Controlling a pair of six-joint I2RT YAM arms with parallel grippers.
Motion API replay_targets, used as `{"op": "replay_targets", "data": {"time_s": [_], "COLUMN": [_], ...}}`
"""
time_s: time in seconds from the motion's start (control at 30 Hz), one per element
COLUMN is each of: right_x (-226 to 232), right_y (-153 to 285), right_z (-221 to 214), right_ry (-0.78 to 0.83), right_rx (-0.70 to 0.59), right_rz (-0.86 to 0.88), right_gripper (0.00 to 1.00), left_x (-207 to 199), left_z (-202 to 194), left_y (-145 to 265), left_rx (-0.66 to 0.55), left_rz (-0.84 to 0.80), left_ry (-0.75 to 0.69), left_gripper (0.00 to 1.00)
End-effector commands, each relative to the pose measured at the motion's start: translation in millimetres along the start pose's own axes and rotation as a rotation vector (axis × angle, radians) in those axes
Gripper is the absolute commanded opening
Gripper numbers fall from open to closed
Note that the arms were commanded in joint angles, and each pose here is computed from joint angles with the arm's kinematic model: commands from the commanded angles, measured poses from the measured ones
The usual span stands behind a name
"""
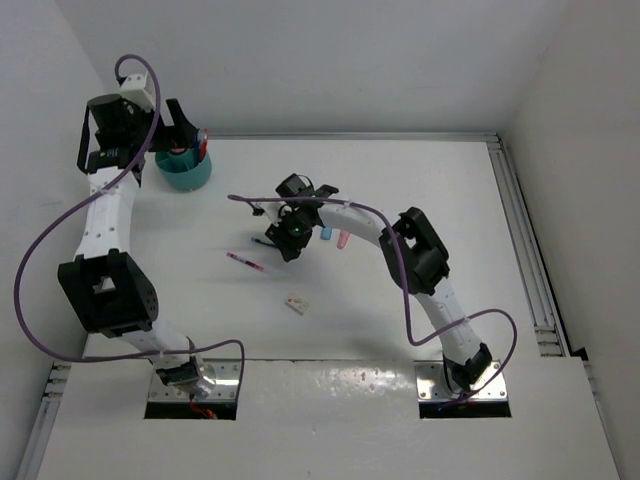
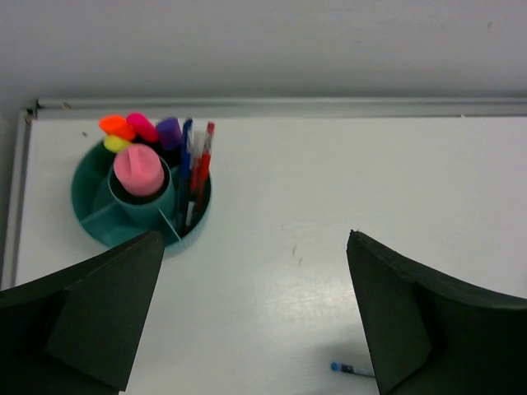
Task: Sort the stationery into containers
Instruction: Grab a piece of stationery with the right arm
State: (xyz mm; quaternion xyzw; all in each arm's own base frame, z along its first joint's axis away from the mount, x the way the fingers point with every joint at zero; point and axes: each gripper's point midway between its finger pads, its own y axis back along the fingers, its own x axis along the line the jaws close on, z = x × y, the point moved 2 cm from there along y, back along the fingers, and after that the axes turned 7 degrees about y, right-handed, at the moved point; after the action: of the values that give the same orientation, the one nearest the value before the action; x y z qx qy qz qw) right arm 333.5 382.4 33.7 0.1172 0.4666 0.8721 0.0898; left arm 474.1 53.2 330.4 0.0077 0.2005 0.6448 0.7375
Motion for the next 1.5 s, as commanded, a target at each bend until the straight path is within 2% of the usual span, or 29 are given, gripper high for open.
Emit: {"op": "replay_targets", "data": {"time_s": [0.0,0.2,0.43,0.6,0.77,0.87,0.9,0.97,1.07,1.1,1.13,1.2,1.23,1.27,1.3,1.37,1.4,1.43,1.47], "right_x": [-27,-38,-30,-22,-32,-29,-28,-27,-29,-34,-35,-38,-39,-34,-35,-32,-25,-26,-22], "right_y": [2,-7,-16,-35,-61,-64,-65,-61,-46,-29,-18,18,30,39,61,76,89,93,104], "right_z": [21,21,44,42,21,22,20,17,16,20,24,36,39,37,45,43,50,46,51], "right_ry": [0.082,0.108,0.175,0.199,0.202,0.238,0.242,0.254,0.196,0.158,0.125,-0.012,-0.065,-0.179,-0.227,-0.383,-0.46,-0.511,-0.541], "right_rx": [-0.037,-0.021,-0.074,-0.063,-0.023,0.0,0.001,0.019,0.023,0.0,-0.021,-0.102,-0.131,-0.154,-0.214,-0.246,-0.283,-0.293,-0.319], "right_rz": [-0.139,-0.225,-0.236,-0.212,-0.245,-0.222,-0.219,-0.212,-0.205,-0.212,-0.211,-0.181,-0.165,-0.138,-0.105,-0.049,0.008,0.022,0.049], "right_gripper": [0.45,0.45,0.45,0.33,0.29,0.23,0.14,0.0,0.0,0.0,0.0,0.0,0.0,0.0,0.0,0.0,0.0,0.0,0.0], "left_x": [-1,-7,-7,-4,-4,-6,-7,-13,-29,-34,-45,-56,-65,-70,-83,-105,-114,-135,-139], "left_z": [-8,-14,-18,-20,-22,-21,-20,-14,-9,-9,-5,-10,-13,-21,-27,-54,-66,-87,-102], "left_y": [15,27,30,31,35,39,40,45,52,54,59,68,72,77,83,91,96,107,107], "left_rx": [-0.003,-0.013,-0.009,-0.005,-0.005,-0.012,-0.022,-0.05,-0.072,-0.072,-0.084,-0.064,-0.078,-0.058,-0.075,-0.022,-0.034,0.005,0.011], "left_rz": [0.008,-0.022,-0.028,-0.015,-0.013,-0.029,-0.035,-0.074,-0.185,-0.222,-0.301,-0.38,-0.454,-0.491,-0.552,-0.651,-0.706,-0.788,-0.821], "left_ry": [0.023,-0.012,-0.022,-0.021,-0.018,-0.024,-0.032,-0.08,-0.226,-0.27,-0.376,-0.452,-0.544,-0.571,-0.676,-0.75,-0.872,-0.907,-0.997], "left_gripper": [1.0,1.0,1.0,1.0,1.0,1.0,1.0,0.97,0.93,0.91,0.9,0.89,0.89,0.89,0.89,0.89,0.89,0.89,0.89]}}
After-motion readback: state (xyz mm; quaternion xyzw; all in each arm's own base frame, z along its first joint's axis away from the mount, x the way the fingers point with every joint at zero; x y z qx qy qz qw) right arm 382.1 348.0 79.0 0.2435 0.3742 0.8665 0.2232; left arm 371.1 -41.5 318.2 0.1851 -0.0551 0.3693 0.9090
